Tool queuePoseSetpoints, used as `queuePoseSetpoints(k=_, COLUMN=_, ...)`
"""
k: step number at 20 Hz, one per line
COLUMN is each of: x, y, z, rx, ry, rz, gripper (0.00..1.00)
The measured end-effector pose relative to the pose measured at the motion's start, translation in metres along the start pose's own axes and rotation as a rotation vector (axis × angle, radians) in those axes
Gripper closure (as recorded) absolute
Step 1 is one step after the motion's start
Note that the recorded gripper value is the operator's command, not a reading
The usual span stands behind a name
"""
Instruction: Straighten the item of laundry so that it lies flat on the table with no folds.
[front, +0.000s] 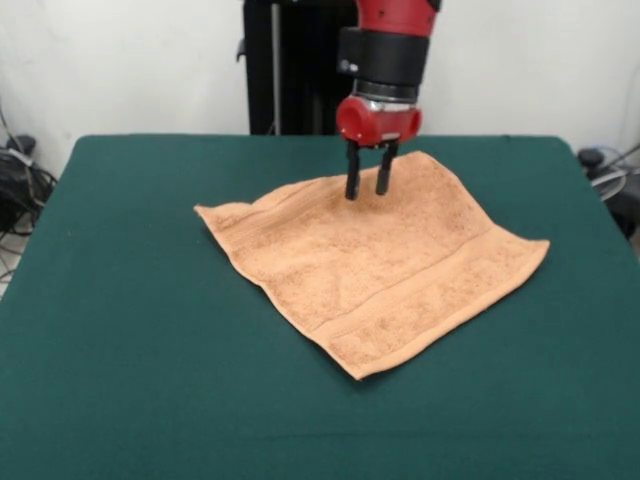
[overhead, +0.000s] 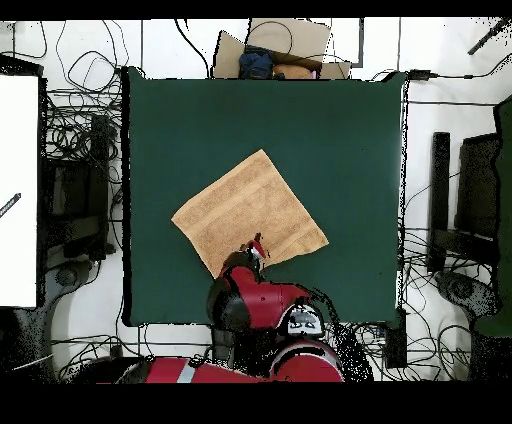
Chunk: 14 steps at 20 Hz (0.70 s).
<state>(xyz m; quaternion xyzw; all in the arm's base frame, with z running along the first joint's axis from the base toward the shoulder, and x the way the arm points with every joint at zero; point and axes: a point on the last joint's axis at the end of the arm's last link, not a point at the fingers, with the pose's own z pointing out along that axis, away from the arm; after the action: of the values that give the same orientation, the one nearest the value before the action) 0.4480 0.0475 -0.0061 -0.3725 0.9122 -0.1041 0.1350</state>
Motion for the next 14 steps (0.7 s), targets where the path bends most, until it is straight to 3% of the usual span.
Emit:
queuePoseSetpoints(k=8, x=0.016, y=0.034, z=0.013, rx=-0.034, ry=0.013, rz=-0.026, gripper=0.0)
queuePoseSetpoints(k=14, x=0.022, y=0.051, z=0.02, rx=0.001, ry=-0.024, rz=-0.067, gripper=0.0)
